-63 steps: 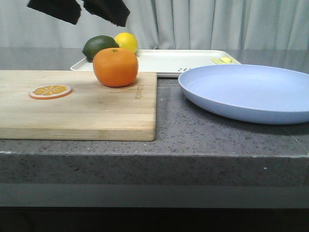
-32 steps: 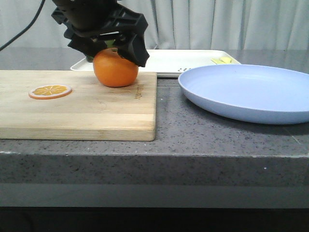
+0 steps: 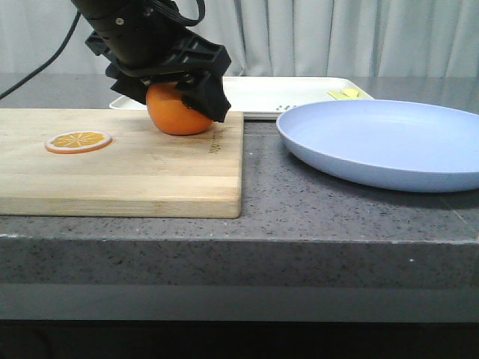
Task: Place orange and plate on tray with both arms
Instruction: 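Lower the left gripper onto the orange on the cutting board and grasp it, then lift the orange with the left gripper and lower it onto the blue plate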
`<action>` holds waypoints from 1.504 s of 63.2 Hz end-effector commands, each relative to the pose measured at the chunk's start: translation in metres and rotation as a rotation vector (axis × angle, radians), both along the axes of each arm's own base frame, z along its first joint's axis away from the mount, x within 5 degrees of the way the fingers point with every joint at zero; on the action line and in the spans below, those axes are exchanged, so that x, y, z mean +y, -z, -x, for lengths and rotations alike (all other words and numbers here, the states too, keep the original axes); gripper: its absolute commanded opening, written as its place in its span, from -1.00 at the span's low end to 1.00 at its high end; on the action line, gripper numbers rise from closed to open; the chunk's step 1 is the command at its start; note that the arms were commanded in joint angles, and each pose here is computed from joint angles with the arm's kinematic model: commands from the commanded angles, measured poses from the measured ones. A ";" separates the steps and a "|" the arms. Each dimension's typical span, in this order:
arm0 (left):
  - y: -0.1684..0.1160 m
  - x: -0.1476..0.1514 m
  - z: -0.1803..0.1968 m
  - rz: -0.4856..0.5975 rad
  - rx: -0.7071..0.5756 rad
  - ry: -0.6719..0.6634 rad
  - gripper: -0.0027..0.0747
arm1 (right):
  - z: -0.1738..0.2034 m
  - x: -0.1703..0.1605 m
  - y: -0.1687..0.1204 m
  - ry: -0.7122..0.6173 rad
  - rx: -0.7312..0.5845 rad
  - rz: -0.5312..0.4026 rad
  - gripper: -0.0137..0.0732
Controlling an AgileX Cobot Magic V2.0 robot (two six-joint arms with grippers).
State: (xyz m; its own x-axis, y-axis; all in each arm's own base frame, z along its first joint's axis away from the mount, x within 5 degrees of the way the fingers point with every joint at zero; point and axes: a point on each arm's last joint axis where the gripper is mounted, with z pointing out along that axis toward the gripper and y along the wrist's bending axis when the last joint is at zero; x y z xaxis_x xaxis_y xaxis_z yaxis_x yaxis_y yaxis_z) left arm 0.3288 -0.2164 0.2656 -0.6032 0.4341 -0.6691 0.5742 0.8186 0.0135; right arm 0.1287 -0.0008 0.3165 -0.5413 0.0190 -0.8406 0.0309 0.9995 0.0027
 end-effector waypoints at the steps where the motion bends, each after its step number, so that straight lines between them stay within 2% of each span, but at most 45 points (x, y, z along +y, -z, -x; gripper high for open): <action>1: -0.039 -0.005 0.003 0.079 -0.109 0.012 -0.03 | -0.004 -0.001 -0.016 -0.008 -0.091 0.025 0.70; 12: -0.069 -0.025 0.010 0.124 -0.166 0.064 -0.03 | -0.004 -0.001 -0.016 -0.008 -0.091 0.025 0.70; 23: -0.087 -0.064 0.022 0.172 -0.213 0.155 -0.03 | -0.004 -0.001 -0.016 -0.008 -0.091 0.025 0.70; 40: -0.072 -0.136 0.033 0.192 -0.208 0.286 -0.03 | -0.004 -0.001 -0.016 -0.008 -0.089 0.025 0.70; 51: -0.058 -0.163 0.032 0.192 -0.201 0.322 -0.03 | -0.004 -0.001 -0.016 -0.008 -0.088 0.025 0.70; 57: -0.052 -0.170 0.030 0.182 -0.189 0.327 0.02 | -0.004 -0.001 -0.016 -0.008 -0.088 0.025 0.70; 67: -0.046 -0.175 0.030 0.168 -0.173 0.334 0.54 | -0.004 -0.001 -0.016 -0.008 -0.087 0.025 0.70; 73: -0.046 -0.175 0.030 0.168 -0.173 0.334 0.76 | -0.004 -0.001 -0.016 -0.008 -0.087 0.025 0.70; 84: -0.047 -0.175 0.031 0.180 -0.162 0.330 0.78 | -0.004 -0.001 -0.016 -0.008 -0.087 0.025 0.70; 95: -0.071 -0.166 0.038 0.208 -0.192 0.331 0.78 | -0.004 -0.001 -0.016 -0.008 -0.087 0.025 0.70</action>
